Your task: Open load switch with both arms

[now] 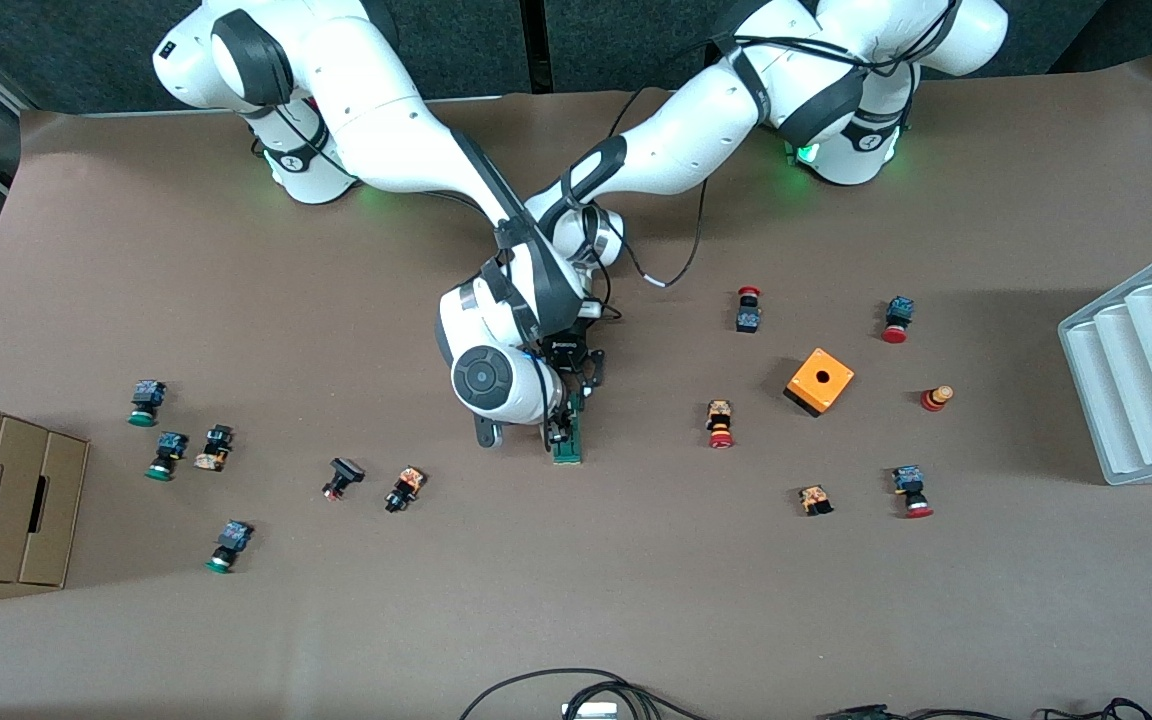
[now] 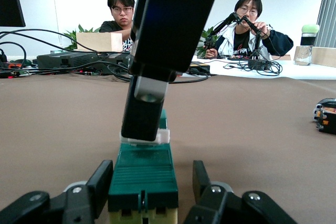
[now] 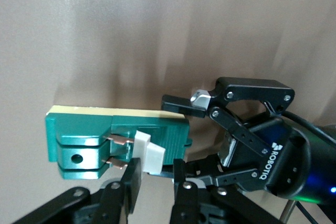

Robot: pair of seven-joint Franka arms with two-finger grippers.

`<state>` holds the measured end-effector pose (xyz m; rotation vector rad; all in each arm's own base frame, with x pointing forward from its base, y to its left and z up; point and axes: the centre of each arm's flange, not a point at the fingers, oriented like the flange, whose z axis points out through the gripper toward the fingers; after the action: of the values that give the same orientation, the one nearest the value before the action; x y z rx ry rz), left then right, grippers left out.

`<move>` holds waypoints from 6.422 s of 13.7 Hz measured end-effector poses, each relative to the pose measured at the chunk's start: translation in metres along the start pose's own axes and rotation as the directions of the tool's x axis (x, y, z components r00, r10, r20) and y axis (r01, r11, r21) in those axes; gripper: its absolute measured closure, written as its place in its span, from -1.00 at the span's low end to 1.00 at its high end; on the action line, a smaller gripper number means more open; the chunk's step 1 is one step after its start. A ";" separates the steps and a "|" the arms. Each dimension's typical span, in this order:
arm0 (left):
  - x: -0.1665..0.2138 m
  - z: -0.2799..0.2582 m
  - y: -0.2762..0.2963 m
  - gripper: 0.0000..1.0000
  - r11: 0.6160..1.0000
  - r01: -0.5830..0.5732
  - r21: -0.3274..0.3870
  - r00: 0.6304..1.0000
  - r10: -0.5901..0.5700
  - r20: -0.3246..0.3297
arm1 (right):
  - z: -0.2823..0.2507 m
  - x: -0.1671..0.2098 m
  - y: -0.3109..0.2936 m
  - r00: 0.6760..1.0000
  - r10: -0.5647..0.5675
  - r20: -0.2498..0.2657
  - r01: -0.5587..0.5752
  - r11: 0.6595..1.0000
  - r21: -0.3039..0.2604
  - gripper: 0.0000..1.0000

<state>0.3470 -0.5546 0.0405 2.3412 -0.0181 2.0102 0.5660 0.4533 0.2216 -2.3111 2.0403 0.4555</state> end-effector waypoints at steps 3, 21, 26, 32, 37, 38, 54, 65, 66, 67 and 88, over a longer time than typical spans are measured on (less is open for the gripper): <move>0.000 0.000 0.000 -0.38 1.000 0.000 0.000 1.000 0.000 0.000 | 0.001 -0.001 0.001 1.000 -0.003 -0.002 0.003 1.000 0.004 0.36; 0.018 0.001 0.004 -1.00 0.999 0.026 0.035 1.000 -0.026 0.001 | -0.369 0.224 0.023 0.804 -0.592 -0.054 0.595 0.802 0.053 -0.98; 0.058 -0.003 0.020 -1.00 0.996 0.078 0.044 0.997 -0.079 0.004 | -0.469 0.351 0.097 0.516 -0.848 -0.123 0.854 0.520 -0.002 -0.98; 0.151 -0.041 0.061 -1.00 0.988 0.111 0.103 0.989 -0.120 0.086 | -0.502 0.429 0.147 0.146 -0.970 -0.194 0.957 0.188 -0.220 -0.98; 0.269 -0.063 0.075 -1.00 0.983 0.131 0.129 0.973 -0.153 0.174 | -0.476 0.432 0.143 0.101 -0.977 -0.189 0.960 0.146 -0.240 -0.98; 0.290 -0.065 0.074 -1.00 0.982 0.130 0.137 0.968 -0.156 0.195 | -0.476 0.431 0.143 0.100 -0.976 -0.191 0.960 0.145 -0.240 -0.98; 0.595 -0.024 -0.044 -1.00 0.995 -0.029 0.093 0.791 -0.034 0.610 | -0.478 0.420 0.132 0.061 -0.968 -0.242 0.964 0.121 -0.239 -0.99; 0.687 0.062 -0.248 -1.00 0.998 -0.034 -0.056 0.623 0.064 0.780 | -0.475 0.407 0.126 0.036 -0.968 -0.248 0.964 0.099 -0.245 -0.99; 0.689 0.071 -0.271 -1.00 0.999 -0.029 -0.042 0.605 0.051 0.795 | -0.475 0.407 0.126 0.036 -0.968 -0.248 0.964 0.098 -0.245 -0.99; 0.688 0.078 -0.295 -1.00 0.999 -0.034 -0.015 0.576 0.032 0.817 | -0.475 0.407 0.126 0.036 -0.968 -0.248 0.964 0.098 -0.245 -0.99; 0.639 0.114 -0.568 -1.00 0.989 0.037 0.145 0.311 -0.149 0.939 | -0.475 0.402 0.124 0.026 -0.968 -0.251 0.965 0.090 -0.248 -0.99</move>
<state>0.5820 0.0248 0.6348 3.0863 0.1675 0.2536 0.5805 -0.0531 0.6034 -3.1642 -0.0939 -0.1075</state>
